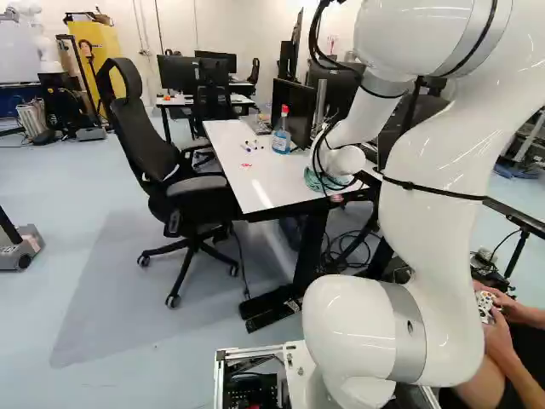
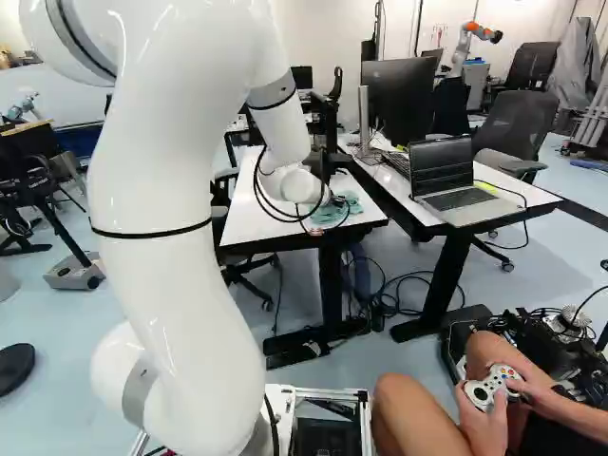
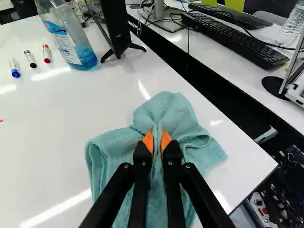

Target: Clean the table with the green towel

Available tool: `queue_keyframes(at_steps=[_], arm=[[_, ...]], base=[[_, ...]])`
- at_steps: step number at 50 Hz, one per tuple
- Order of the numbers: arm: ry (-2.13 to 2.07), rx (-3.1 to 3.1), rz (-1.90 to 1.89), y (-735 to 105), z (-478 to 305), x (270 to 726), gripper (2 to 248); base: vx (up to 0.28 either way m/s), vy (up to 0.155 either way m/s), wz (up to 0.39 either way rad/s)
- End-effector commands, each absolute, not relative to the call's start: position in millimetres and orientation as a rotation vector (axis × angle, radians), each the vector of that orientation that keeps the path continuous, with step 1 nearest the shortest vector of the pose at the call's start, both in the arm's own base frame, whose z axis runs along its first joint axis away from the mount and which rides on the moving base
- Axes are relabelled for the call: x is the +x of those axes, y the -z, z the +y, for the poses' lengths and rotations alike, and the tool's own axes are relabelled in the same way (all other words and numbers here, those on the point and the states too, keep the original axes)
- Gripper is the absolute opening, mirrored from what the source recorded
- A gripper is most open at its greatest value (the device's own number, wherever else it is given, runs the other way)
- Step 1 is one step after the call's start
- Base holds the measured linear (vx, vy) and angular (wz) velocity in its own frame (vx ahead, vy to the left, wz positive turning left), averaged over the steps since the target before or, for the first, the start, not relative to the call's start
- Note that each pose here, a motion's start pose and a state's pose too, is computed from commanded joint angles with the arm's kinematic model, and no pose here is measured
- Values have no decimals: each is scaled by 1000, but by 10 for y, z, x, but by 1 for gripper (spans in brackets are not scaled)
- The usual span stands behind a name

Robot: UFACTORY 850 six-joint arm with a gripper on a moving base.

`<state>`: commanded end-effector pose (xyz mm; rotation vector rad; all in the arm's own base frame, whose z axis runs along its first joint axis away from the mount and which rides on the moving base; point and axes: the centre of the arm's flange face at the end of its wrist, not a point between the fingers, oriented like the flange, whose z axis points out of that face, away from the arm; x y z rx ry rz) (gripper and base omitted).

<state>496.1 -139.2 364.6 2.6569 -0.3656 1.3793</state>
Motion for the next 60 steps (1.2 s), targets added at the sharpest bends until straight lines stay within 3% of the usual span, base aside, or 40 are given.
queue_keyframes(at_steps=[60], arm=[[-1405, 2679, -295, -4211, -1147, 5147, 39]], base=[[0, 0, 0]])
